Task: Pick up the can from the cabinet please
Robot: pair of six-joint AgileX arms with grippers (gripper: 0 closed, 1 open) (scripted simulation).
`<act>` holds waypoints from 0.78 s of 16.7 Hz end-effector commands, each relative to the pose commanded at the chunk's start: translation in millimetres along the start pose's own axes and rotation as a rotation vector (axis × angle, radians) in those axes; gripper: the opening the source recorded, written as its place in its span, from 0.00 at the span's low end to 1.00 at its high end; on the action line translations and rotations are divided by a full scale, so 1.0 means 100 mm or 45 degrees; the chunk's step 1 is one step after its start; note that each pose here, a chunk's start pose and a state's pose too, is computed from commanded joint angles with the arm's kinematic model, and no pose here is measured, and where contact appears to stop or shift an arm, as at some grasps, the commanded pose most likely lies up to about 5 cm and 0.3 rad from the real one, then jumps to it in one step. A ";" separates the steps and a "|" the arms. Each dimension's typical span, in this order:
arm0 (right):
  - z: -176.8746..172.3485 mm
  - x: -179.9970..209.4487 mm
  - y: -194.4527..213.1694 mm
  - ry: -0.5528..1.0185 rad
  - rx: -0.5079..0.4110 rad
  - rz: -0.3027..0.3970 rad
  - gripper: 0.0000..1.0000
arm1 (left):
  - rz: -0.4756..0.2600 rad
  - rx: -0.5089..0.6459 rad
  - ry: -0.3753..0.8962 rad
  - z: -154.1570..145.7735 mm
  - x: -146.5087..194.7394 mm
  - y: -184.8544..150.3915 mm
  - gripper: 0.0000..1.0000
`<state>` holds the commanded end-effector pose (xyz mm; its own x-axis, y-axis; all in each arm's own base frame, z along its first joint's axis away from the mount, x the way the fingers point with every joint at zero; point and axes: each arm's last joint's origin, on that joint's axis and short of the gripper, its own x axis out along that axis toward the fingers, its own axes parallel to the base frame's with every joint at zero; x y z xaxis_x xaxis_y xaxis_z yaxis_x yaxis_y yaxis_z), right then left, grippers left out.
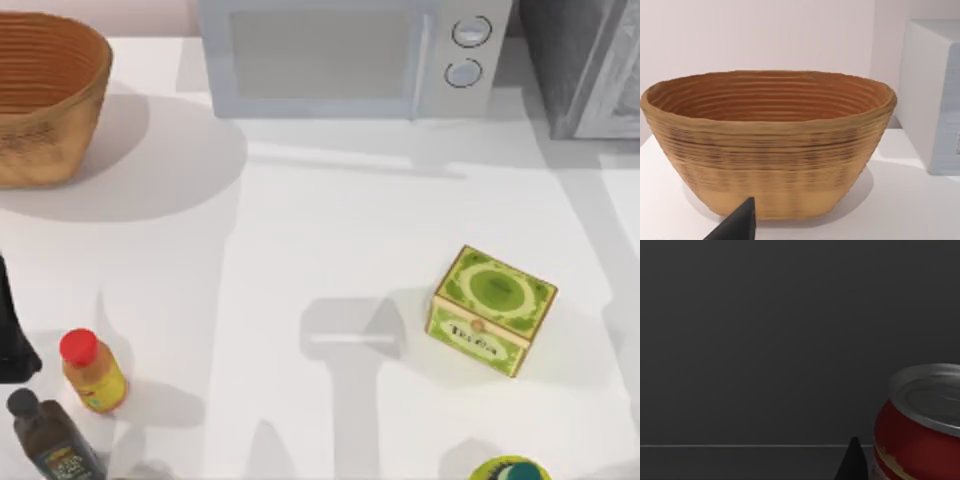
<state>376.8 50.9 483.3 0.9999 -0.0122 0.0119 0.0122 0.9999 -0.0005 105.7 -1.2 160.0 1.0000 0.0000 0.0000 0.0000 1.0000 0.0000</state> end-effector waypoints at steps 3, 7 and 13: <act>0.06 -0.15 0.05 0.011 -0.003 0.016 0.00 | 0.000 0.000 0.000 0.00 0.00 0.00 1.00; 0.42 -0.92 0.09 -0.008 0.001 0.025 0.00 | 0.000 0.000 0.000 0.00 0.00 0.00 1.00; 0.62 -1.79 0.00 0.000 0.000 0.000 0.00 | 0.000 0.000 0.000 0.00 0.00 0.00 1.00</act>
<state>197.2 52.7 543.3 0.9999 -0.0121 0.0119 0.0121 0.9999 -0.0005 105.7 -1.2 160.0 1.0000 0.0000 0.0000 0.0000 1.0000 0.0000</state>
